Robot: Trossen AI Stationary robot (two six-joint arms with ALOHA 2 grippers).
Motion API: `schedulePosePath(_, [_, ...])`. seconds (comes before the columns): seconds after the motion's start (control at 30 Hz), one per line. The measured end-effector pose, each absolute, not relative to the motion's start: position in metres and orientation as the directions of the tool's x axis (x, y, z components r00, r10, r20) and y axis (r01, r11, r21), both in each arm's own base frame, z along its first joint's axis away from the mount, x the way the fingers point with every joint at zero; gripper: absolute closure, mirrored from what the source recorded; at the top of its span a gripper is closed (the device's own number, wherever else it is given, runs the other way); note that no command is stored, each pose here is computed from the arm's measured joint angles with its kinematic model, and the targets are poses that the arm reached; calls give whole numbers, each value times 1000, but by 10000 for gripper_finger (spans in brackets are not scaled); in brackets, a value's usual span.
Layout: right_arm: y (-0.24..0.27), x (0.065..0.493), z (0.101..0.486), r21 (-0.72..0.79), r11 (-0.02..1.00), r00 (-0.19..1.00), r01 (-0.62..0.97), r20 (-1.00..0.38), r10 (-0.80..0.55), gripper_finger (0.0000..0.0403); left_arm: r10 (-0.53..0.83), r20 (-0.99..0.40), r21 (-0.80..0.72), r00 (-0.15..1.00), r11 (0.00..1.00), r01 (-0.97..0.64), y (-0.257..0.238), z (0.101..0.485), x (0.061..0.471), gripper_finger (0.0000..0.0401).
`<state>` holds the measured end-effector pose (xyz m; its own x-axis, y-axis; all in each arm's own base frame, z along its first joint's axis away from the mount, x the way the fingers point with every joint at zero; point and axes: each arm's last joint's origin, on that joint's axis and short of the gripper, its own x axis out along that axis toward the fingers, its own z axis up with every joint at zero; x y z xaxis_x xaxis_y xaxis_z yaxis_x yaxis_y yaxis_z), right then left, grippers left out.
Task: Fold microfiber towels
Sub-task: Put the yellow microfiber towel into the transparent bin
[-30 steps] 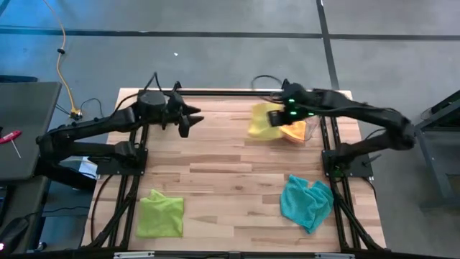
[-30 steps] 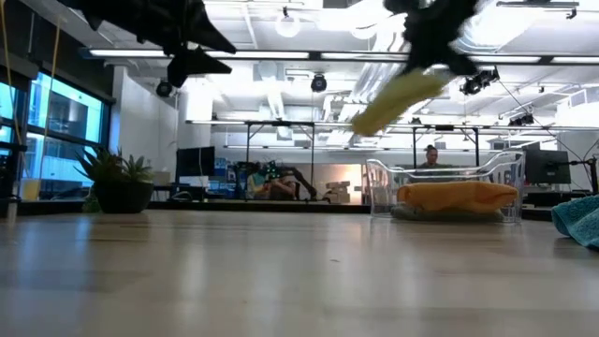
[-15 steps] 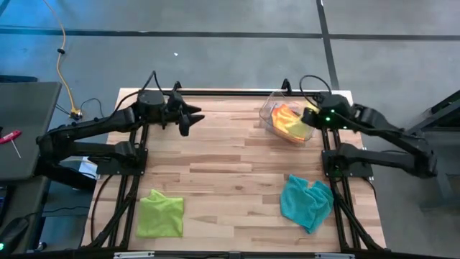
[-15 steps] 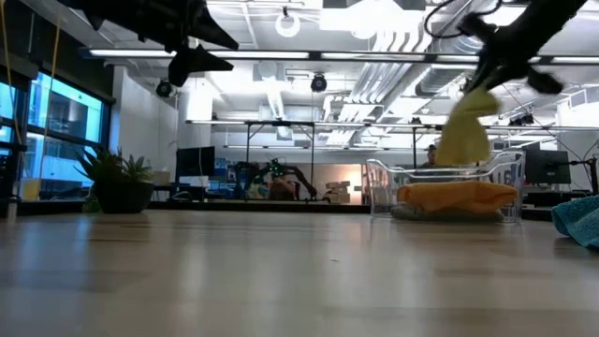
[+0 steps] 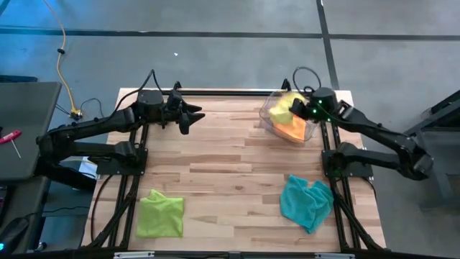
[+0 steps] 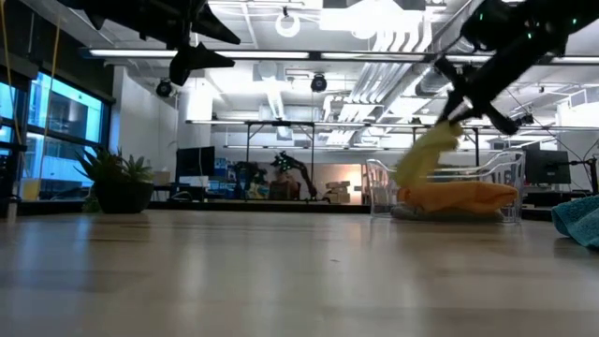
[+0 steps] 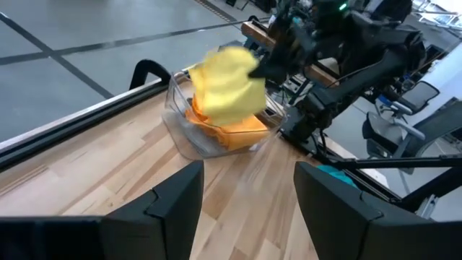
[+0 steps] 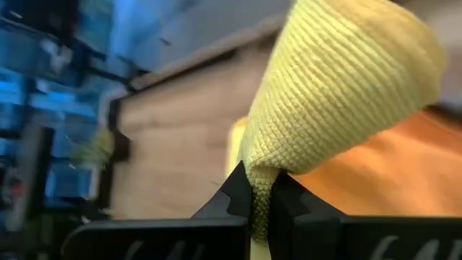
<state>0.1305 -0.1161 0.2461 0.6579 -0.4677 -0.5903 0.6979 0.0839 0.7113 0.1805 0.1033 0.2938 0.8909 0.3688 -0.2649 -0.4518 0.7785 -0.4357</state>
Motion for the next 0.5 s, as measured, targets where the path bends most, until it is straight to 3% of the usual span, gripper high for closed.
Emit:
schedulePosePath(0.17, [-113,127,214,716,21,680,698,-654,-332,403,369,-265,-440,891,776,-452,103,294,180,194])
schedulePosePath(0.33, [-106,115,198,586,-69,548,807,-787,-284,403,369,-265,-440,891,776,-452,103,294,180,194])
schedulePosePath(0.5, [-105,108,194,537,-93,502,838,-827,-254,403,369,-266,-440,891,776,-453,103,294,180,194])
